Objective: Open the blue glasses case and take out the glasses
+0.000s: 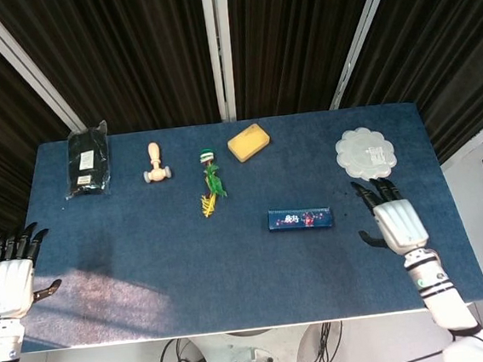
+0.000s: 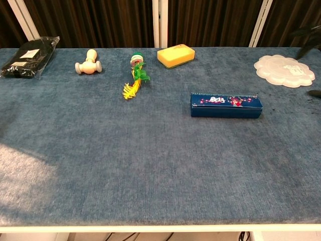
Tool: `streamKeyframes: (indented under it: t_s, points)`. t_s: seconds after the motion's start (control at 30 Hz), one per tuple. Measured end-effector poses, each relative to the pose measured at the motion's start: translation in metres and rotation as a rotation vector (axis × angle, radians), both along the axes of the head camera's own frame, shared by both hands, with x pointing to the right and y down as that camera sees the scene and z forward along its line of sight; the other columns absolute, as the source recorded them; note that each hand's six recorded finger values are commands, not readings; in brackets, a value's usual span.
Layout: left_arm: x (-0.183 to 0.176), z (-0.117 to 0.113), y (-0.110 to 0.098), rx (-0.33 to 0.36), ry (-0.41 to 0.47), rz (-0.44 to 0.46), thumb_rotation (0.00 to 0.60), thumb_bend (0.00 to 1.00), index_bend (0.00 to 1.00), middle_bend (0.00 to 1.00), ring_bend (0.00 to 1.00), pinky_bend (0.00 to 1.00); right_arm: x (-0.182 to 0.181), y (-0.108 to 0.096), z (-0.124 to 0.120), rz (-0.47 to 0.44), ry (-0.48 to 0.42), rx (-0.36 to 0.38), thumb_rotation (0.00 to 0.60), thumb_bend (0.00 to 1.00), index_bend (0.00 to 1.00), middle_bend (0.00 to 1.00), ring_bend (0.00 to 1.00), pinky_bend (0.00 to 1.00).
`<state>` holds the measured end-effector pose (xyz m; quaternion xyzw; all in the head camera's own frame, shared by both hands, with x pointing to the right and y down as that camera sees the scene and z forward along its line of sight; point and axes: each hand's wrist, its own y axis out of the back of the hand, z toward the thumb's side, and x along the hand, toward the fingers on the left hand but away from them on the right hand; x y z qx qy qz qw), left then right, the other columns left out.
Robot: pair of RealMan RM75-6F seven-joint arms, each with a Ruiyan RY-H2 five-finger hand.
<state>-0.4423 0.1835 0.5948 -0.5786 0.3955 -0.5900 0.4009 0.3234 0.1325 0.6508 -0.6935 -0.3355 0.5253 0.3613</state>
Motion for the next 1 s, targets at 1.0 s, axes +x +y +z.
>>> streamKeyframes:
  t_s: [1.0]
  points:
    - [-0.005, 0.006, -0.002, -0.027, 0.004, -0.002, 0.600, 0.05, 0.16, 0.04, 0.00, 0.01, -0.076, -0.022, 0.079, -0.109, 0.002, -0.134, 0.600, 0.26, 0.04, 0.28, 0.05, 0.06]
